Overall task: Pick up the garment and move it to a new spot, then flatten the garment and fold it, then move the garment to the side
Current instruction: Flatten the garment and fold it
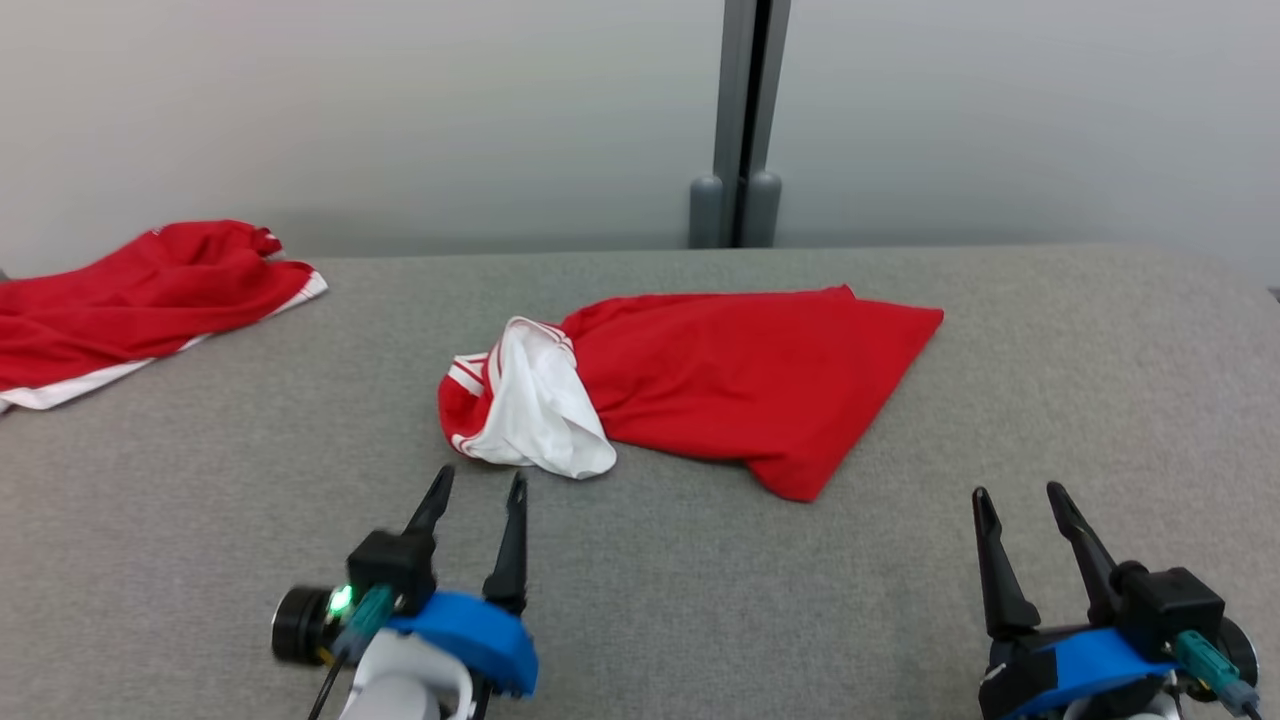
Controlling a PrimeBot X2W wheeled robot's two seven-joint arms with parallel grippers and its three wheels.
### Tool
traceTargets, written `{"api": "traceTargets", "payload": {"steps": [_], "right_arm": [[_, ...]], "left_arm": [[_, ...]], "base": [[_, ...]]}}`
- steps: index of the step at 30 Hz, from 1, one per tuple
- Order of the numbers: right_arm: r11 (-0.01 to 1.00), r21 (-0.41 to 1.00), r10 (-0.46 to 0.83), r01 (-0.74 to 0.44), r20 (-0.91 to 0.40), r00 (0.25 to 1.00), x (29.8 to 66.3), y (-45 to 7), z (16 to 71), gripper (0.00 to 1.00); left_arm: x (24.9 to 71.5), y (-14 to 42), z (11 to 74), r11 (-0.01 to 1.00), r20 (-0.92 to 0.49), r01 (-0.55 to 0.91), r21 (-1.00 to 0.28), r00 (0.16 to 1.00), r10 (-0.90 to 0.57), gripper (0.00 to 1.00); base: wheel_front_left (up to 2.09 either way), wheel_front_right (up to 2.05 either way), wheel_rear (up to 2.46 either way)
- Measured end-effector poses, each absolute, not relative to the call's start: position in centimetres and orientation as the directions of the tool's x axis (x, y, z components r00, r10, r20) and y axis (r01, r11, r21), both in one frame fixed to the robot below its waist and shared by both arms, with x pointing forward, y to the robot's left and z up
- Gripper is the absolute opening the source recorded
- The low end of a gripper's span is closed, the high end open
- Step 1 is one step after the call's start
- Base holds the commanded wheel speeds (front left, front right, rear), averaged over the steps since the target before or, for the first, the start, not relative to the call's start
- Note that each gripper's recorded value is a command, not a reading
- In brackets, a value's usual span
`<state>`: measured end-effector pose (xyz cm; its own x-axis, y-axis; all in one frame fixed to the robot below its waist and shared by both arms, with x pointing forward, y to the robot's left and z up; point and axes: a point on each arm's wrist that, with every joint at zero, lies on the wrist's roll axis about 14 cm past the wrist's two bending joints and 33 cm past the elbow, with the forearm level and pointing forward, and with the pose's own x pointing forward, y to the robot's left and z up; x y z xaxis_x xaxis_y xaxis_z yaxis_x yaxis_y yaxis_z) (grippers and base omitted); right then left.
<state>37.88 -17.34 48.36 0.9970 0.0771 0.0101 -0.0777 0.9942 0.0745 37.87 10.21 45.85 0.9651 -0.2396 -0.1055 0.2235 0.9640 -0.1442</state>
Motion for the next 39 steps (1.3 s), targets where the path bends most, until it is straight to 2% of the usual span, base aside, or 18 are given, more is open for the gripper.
{"api": "traceTargets", "payload": {"steps": [5, 10, 13, 16, 20, 27, 28, 29, 30, 39], "right_arm": [[0.995, 0.070, 0.072, -0.072, 0.002, 0.997, 39.1, -17.6, 48.0, 1.00], [0.997, 0.064, 0.055, -0.054, -0.028, 0.998, 39.9, -18.2, 46.9, 1.00], [0.997, 0.061, 0.043, -0.040, -0.047, 0.998, 40.2, -18.7, 46.3, 1.00], [0.998, 0.060, 0.024, -0.021, -0.063, 0.998, 40.3, -19.3, 45.7, 1.00], [0.998, 0.057, 0.003, 0.001, -0.065, 0.998, 40.6, -20.1, 45.6, 1.00], [0.998, 0.064, -0.006, 0.011, -0.072, 0.997, 40.6, -20.4, 45.3, 1.00], [0.998, 0.066, -0.008, 0.013, -0.069, 0.998, 40.7, -20.5, 45.4, 1.00], [0.998, 0.067, -0.009, 0.014, -0.069, 0.998, 40.7, -20.5, 45.5, 1.00], [0.998, 0.067, -0.010, 0.014, -0.069, 0.998, 40.7, -20.5, 45.4, 1.00], [0.997, 0.074, -0.002, 0.005, -0.035, 0.999, 41.4, -20.2, 46.5, 1.00]], "left_arm": [[40.9, 6.6, 45.4, 0.928, -0.154, 0.358, -0.100, 0.916, -0.370, 1.00], [43.7, 4.6, 43.2, 0.902, -0.252, 0.426, -0.070, 0.867, -0.429, 1.00], [44.5, 4.4, 40.7, 0.896, -0.341, 0.443, -0.041, 0.837, -0.429, 1.00], [45.3, 5.8, 38.4, 0.916, -0.421, 0.401, -0.011, 0.829, -0.368, 1.00], [46.0, 7.3, 36.7, 0.942, -0.472, 0.336, 0.005, 0.831, -0.295, 1.00], [46.2, 7.3, 34.9, 0.946, -0.533, 0.324, -0.010, 0.799, -0.279, 1.00], [46.3, 7.3, 34.8, 0.947, -0.537, 0.322, -0.006, 0.797, -0.274, 0.85], [46.5, 7.3, 34.8, 0.948, -0.537, 0.318, -0.004, 0.799, -0.270, 0.45], [46.7, 7.4, 35.0, 0.950, -0.531, 0.311, -0.008, 0.804, -0.268, 0.00], [47.6, 7.8, 39.0, 0.949, -0.381, 0.316, 0.000, 0.877, -0.292, 0.00]], "base": [[0.00, 0.00, 0.00], [0.00, 0.00, 0.00], [0.00, 0.00, 0.00], [0.00, 0.00, 0.00], [0.00, 0.00, 0.00], [0.00, 0.00, 0.00], [0.00, 0.00, 0.00], [0.00, 0.00, 0.00], [0.00, 0.00, 0.00], [0.00, 0.00, 0.00]]}}
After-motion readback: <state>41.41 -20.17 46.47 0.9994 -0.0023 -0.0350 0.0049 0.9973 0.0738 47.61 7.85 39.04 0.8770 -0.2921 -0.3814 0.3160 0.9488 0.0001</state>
